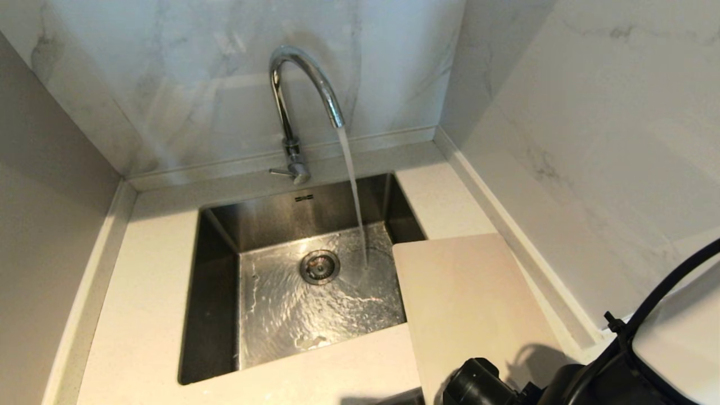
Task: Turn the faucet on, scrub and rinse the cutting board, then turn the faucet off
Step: Pick up the cutting board
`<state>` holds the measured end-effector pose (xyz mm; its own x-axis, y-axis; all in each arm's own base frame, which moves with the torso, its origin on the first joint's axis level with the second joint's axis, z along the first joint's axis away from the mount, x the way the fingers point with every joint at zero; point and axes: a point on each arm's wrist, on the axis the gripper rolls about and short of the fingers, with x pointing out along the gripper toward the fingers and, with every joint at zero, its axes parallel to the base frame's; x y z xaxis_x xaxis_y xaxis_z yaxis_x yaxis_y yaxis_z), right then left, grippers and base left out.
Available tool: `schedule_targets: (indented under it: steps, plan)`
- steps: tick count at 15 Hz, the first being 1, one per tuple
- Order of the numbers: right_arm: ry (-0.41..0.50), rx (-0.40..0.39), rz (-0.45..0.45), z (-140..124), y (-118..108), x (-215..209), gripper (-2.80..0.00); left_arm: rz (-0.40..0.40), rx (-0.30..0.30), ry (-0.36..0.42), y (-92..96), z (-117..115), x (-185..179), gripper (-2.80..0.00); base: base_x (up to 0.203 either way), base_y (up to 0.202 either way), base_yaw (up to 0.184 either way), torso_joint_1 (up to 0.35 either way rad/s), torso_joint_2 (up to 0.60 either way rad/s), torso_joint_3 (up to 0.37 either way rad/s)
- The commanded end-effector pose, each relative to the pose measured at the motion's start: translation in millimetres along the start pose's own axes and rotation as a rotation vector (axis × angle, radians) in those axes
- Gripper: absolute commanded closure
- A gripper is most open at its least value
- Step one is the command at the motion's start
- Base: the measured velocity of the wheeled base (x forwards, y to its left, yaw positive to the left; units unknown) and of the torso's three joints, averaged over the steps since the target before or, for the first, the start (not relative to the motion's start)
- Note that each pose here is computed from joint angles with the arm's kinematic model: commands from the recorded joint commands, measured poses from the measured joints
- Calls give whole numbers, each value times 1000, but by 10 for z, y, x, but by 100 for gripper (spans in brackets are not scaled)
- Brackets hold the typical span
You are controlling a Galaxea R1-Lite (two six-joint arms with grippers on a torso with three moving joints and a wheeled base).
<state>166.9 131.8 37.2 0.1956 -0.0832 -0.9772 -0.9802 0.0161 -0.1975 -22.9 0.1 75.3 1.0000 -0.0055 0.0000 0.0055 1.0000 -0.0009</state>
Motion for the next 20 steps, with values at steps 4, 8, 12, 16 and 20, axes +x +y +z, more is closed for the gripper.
schedule_targets:
  steps: [4, 8, 12, 16, 20]
  plan:
    - [-10, -8, -9, -25, 57, 34, -280, -1, -1, -1, 0, 1, 0, 0, 0, 0, 0, 0, 0, 0]
    - [-15, -14, -16, -51, 134, 95, -280, -1, -1, -1, 0, 0, 0, 0, 0, 0, 0, 0, 0, 0]
    - [-24, -10, -27, -26, 111, 119, -280, -1, -1, 0, 0, 0, 0, 0, 0, 0, 0, 0, 0, 0]
    - [-47, -1, -53, -15, 118, 185, -280, 1, -1, 0, 0, 0, 0, 0, 0, 0, 0, 0, 0, 0]
    - [-61, 9, -69, -15, 143, 266, -280, -1, -1, 0, 0, 0, 0, 0, 0, 0, 0, 0, 0, 0]
